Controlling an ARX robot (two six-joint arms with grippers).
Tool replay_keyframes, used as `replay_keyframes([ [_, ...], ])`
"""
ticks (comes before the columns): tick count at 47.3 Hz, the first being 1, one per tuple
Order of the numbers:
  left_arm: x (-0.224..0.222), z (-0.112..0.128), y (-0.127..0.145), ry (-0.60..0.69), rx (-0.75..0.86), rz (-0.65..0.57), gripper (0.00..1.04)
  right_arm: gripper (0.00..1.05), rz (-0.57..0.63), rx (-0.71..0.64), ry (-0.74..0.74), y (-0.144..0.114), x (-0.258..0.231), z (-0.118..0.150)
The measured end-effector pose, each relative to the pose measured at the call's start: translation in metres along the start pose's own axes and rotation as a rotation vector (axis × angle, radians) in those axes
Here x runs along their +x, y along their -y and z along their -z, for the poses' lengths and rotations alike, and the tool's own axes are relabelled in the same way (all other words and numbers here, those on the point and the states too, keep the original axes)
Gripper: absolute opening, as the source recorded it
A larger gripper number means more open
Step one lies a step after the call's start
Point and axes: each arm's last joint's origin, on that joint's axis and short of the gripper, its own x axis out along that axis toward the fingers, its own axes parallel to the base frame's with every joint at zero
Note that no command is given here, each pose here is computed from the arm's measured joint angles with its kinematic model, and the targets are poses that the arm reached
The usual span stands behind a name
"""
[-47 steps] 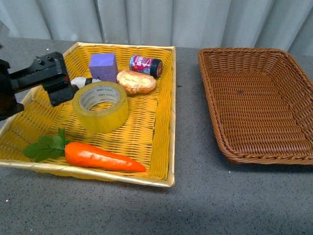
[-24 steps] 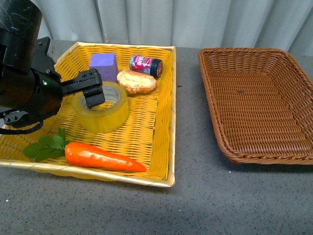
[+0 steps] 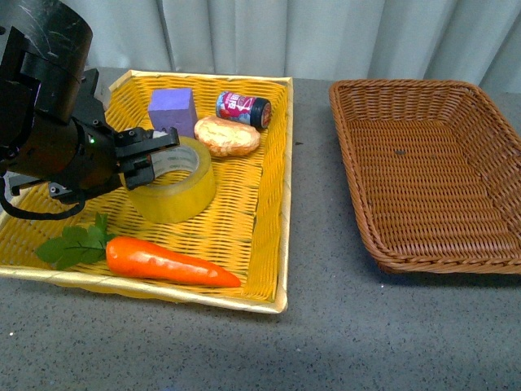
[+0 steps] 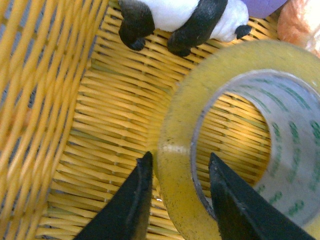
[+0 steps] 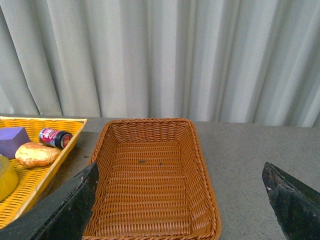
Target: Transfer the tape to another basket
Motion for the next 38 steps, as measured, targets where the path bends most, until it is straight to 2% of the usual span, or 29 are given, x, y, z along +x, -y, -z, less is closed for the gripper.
replay_keyframes([
  [6, 0.000, -0.002, 0.001, 0.005, 0.005, 0.001, 0.18, 0.96, 0.000, 0.000, 0.000, 0.000, 0.000, 0.000],
  [14, -0.011, -0.009, 0.007, 0.015, 0.069, 0.039, 0.16, 0.96, 0.000, 0.000, 0.000, 0.000, 0.000, 0.000],
  [17, -0.024, -0.020, 0.017, 0.076, 0.171, 0.109, 0.16, 0.96, 0.000, 0.000, 0.000, 0.000, 0.000, 0.000],
  [21, -0.052, -0.043, 0.040, 0.252, 0.418, 0.268, 0.16, 0.96, 0.000, 0.000, 0.000, 0.000, 0.000, 0.000],
  [24, -0.065, -0.053, 0.053, 0.320, 0.553, 0.344, 0.16, 0.96, 0.000, 0.000, 0.000, 0.000, 0.000, 0.000],
  [32, -0.075, -0.057, 0.079, 0.377, 0.849, 0.448, 0.16, 0.96, 0.000, 0.000, 0.000, 0.000, 0.000, 0.000],
  [38, -0.071, -0.054, 0.097, 0.395, 1.008, 0.472, 0.16, 0.96, 0.000, 0.000, 0.000, 0.000, 0.000, 0.000],
])
